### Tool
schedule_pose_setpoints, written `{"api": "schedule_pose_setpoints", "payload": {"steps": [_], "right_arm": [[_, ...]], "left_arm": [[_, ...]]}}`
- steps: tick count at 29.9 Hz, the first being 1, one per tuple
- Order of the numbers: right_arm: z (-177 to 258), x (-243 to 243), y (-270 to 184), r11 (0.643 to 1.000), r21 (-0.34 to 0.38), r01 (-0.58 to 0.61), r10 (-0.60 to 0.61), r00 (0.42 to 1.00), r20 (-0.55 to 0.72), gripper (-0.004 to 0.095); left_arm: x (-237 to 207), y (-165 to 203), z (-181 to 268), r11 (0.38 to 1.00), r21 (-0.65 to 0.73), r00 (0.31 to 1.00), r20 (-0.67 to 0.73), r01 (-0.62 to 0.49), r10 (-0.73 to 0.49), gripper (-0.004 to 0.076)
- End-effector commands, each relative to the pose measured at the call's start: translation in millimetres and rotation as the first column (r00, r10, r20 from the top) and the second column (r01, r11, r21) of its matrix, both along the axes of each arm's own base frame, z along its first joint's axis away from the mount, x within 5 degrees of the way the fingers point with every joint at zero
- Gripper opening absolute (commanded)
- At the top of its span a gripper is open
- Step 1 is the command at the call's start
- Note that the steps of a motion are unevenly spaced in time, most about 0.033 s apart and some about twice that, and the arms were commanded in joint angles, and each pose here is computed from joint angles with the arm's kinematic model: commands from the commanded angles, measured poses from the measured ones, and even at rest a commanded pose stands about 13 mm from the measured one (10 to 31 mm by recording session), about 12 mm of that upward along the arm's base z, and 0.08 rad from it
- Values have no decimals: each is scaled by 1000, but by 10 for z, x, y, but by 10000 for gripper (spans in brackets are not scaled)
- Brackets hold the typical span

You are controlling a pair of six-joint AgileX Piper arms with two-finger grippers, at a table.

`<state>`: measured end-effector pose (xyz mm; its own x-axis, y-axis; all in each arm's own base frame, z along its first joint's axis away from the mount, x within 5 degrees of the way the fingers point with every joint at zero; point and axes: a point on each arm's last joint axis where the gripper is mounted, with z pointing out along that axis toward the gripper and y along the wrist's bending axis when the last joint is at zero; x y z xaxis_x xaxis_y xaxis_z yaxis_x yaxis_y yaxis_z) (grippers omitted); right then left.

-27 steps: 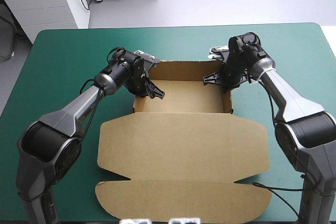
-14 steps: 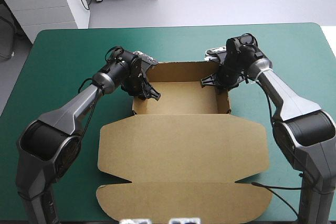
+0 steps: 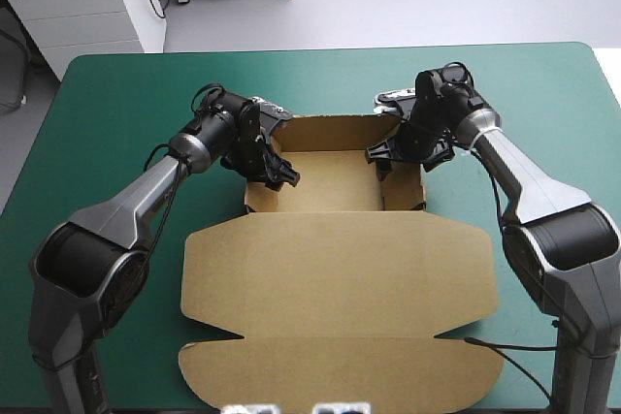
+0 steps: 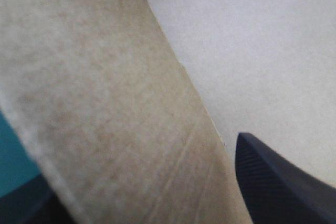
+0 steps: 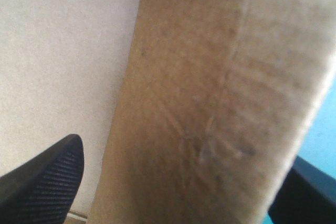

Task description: Fold the box

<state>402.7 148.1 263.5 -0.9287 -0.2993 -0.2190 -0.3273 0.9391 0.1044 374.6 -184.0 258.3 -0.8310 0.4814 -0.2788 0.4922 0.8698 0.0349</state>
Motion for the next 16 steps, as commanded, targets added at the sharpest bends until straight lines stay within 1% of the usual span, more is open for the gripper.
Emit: {"api": "schedule_pose_setpoints", "payload": {"steps": [1,6,12,13,15,16], "right_arm": [[407,-103,-31,999,30,-20,17,996,86,821],[644,-168,-64,999,34,-32,27,988,153,819],[1054,-333,-129,997,65,-38,20,967,256,819],[1127,-377,-142,997,72,-39,18,962,272,819],[1259,-462,-170,996,83,-42,15,953,303,819],[1333,-512,-187,995,89,-43,13,947,321,819]], "left_arm": [[-98,60,494,999,-52,991,130,5,2,513],[-198,166,807,999,-35,971,239,12,-3,513],[-426,350,1249,1000,-11,932,362,5,-1,507],[-484,381,1335,1000,-17,924,382,6,1,492],[-609,462,1516,1000,-20,904,428,2,6,434],[-675,511,1606,1000,-14,892,452,-2,8,377]]}}
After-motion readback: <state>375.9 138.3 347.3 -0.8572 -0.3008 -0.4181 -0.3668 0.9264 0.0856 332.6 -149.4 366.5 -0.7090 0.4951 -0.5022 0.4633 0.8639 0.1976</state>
